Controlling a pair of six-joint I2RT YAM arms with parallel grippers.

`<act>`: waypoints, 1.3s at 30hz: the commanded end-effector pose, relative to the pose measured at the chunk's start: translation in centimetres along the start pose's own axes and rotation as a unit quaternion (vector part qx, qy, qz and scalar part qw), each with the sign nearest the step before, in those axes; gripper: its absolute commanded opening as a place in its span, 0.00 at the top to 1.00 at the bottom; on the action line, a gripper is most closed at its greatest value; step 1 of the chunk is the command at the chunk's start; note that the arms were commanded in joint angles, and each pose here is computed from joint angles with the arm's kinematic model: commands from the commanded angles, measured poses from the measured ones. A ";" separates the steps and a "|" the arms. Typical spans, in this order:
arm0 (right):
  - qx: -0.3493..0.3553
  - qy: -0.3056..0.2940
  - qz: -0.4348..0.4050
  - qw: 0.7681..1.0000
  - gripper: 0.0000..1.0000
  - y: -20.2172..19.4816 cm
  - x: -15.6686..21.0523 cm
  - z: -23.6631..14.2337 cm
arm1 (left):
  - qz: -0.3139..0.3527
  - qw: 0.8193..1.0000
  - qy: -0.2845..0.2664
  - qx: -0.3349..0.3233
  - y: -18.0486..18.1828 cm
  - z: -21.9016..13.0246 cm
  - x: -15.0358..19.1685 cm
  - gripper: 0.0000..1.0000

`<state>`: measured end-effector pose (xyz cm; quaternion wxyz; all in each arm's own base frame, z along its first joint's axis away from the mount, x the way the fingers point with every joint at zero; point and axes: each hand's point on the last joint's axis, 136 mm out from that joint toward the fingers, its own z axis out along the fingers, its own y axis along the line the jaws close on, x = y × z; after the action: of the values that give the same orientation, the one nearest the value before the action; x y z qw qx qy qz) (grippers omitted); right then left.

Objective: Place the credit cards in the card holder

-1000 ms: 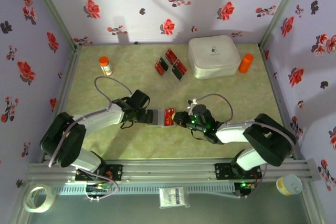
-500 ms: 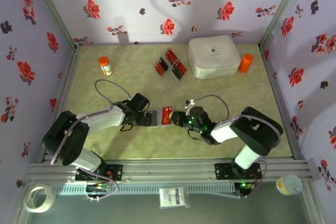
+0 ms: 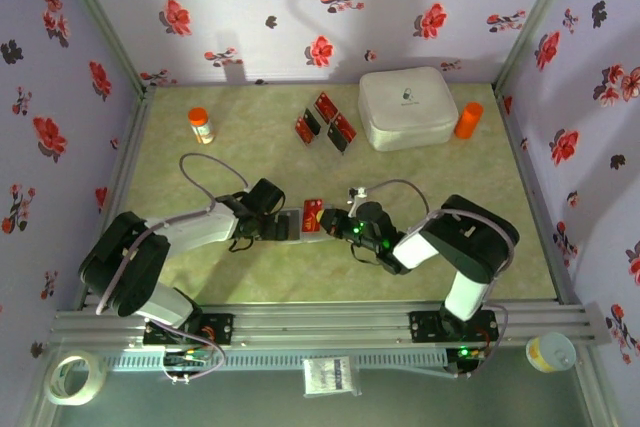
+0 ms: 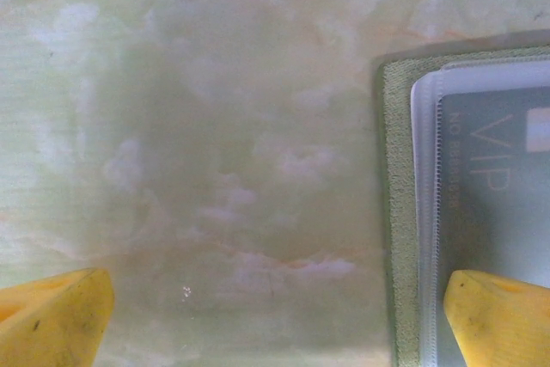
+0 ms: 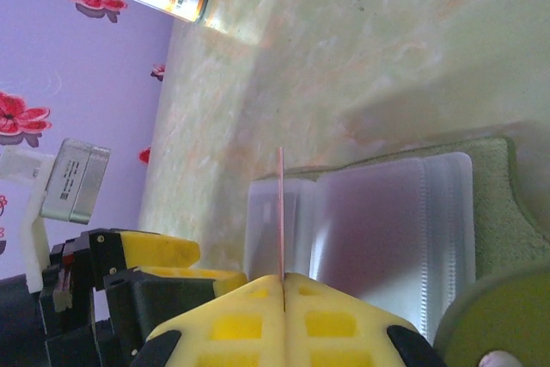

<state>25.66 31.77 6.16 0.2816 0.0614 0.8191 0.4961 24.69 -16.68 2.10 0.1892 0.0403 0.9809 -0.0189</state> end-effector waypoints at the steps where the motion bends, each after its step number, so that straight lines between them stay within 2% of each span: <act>1: -0.014 -0.021 0.002 1.000 1.00 0.7 -0.7 0.5 | 0.006 0.999 0.019 -0.029 1.3 0.4 1.9 0.00; 20: -0.021 -0.011 0.033 0.999 1.00 -0.6 0.4 1.6 | 0.004 1.000 0.017 -0.024 1.2 0.1 1.9 0.00; 39: 0.045 0.042 0.048 0.997 1.00 -3.1 2.7 1.1 | 0.003 1.000 0.017 -0.020 0.9 0.1 1.8 0.00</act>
<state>25.68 32.53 4.05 0.2520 0.0925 0.8205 0.5047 24.54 -16.69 2.17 0.1945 0.0394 0.9799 -0.0202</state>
